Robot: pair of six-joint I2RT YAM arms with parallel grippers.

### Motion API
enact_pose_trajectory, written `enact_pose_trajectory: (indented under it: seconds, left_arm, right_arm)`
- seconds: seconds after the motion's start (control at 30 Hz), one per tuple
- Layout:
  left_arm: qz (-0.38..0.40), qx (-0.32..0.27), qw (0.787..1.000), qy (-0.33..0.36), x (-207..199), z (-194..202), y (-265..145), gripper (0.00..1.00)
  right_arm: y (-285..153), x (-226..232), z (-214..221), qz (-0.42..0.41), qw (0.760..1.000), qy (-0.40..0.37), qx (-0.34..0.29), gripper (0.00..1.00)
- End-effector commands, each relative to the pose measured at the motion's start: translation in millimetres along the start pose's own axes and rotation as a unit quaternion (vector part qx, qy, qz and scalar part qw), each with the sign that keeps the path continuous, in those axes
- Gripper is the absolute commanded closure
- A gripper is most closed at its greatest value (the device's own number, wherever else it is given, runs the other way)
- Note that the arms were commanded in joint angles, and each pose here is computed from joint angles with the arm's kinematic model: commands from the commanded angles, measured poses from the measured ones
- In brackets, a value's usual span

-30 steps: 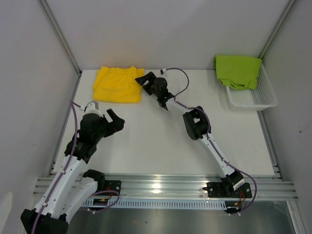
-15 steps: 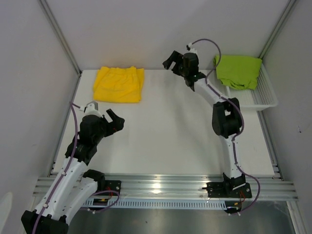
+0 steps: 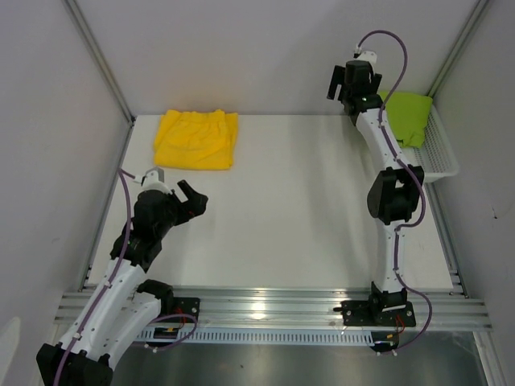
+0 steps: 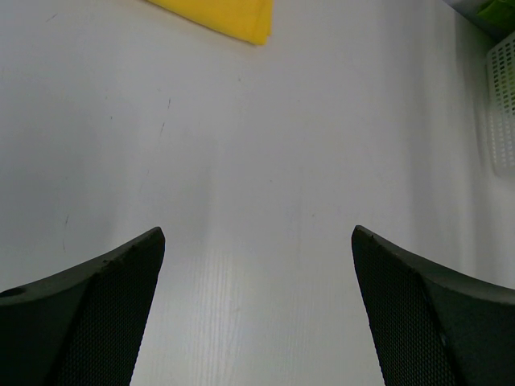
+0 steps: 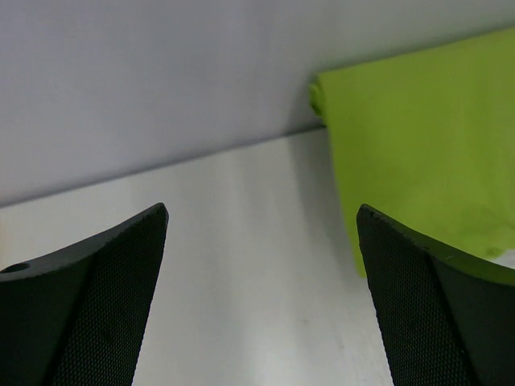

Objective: Fold and stack the shorts
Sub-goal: Grab the shorts from the pile

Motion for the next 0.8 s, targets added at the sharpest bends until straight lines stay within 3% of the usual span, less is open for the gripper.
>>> enact_pose_trajectory:
  seconds: [0.0, 0.2, 0.33, 0.5, 0.7, 0.73, 0.77]
  left_arm:
    - [0.013, -0.016, 1.0, 0.011, -4, -7, -1, 0.01]
    - [0.01, -0.022, 1.0, 0.016, -3, -10, -2, 0.01]
    - [0.01, -0.018, 1.0, 0.015, -3, -8, 1, 0.01]
    - [0.007, -0.009, 1.0, 0.015, -2, -5, 6, 0.01]
    - [0.01, -0.009, 1.0, 0.012, -2, -3, 9, 0.01]
    - [0.009, -0.007, 1.0, 0.012, -2, -3, 10, 0.01]
    - [0.011, -0.006, 1.0, 0.012, -2, -2, 11, 0.01]
  right_arm:
    - [14, -28, 37, 0.078, 0.991, -0.095, 0.045, 0.01]
    - [33, -46, 60, 0.114, 0.98, -0.153, 0.06, 0.01]
    - [43, -58, 79, 0.145, 0.971, -0.178, 0.073, 0.11]
    - [46, -77, 79, 0.202, 0.959, -0.192, 0.059, 0.13]
    - [50, -90, 82, 0.226, 0.95, -0.208, 0.058, 0.26]
    - [51, -93, 81, 0.231, 0.948, -0.209, 0.057, 0.37]
    - [51, -94, 82, 0.235, 0.947, -0.212, 0.057, 0.4]
Point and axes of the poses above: each gripper's point midway between its finger pads, its own y axis out along the fingers, its own x axis along the line the jaws close on, z = x × y, the point moved 3 cm from there along -y, back along the fingers, and after that the axes turned 4 degrees about y, right-handed, at the moved point
